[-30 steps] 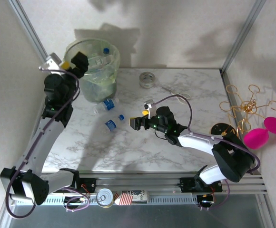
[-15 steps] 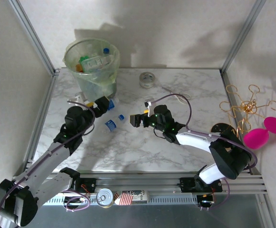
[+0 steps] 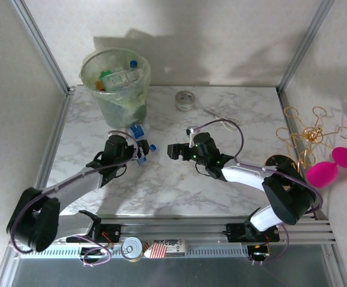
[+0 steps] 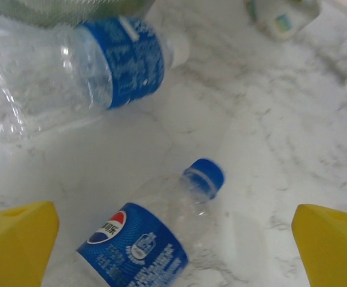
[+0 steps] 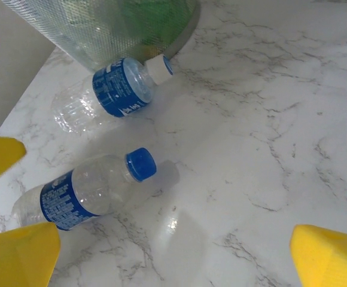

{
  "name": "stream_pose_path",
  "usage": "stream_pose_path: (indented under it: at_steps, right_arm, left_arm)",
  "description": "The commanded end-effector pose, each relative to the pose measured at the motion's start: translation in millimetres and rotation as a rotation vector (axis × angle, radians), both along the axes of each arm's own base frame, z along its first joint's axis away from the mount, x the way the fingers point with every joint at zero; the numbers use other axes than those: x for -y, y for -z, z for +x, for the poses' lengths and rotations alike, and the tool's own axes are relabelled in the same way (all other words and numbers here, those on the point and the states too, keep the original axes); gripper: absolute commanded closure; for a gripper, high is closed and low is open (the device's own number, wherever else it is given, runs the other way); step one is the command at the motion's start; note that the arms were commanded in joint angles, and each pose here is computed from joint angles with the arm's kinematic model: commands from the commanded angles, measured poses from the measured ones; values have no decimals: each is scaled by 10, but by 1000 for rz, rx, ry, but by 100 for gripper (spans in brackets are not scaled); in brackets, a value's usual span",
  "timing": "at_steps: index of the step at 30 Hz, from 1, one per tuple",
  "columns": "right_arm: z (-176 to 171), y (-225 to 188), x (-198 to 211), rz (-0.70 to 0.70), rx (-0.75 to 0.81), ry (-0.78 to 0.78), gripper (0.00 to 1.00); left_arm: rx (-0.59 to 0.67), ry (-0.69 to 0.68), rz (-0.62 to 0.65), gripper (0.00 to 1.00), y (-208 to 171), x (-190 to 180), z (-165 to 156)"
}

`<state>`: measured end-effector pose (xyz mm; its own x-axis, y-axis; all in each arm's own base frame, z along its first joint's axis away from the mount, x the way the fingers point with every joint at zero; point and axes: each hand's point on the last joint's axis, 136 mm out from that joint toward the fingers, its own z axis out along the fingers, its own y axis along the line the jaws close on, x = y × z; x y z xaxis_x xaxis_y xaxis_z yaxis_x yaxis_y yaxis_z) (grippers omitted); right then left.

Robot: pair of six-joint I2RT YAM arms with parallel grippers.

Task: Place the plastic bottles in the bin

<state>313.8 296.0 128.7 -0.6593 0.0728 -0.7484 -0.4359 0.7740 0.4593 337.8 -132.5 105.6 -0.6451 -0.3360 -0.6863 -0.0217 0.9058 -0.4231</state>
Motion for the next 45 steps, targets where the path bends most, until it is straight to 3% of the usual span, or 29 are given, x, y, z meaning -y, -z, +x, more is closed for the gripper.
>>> stream_pose_path:
  at_steps: [1,11,20,32,36,40,45]
  right_arm:
    - [-22,65,113,3,-34,34,1]
    - [6,43,201,26,-23,74,1]
    - [6,49,189,40,-29,62,1]
    - [-14,40,255,27,-17,78,1]
    - [-20,15,267,35,-9,81,1]
    - [-27,-26,254,52,1,73,1]
    - [-58,-107,206,80,21,40,1]
  left_arm:
    - [-49,41,38,0,153,67,3]
    - [-176,118,102,1,516,316,-250]
    - [-190,118,196,2,636,352,-280]
    - [-219,102,253,20,819,390,-113]
    - [-225,98,250,31,842,393,-119]
    - [-206,89,230,43,759,406,-102]
    - [-133,75,194,47,440,429,-32]
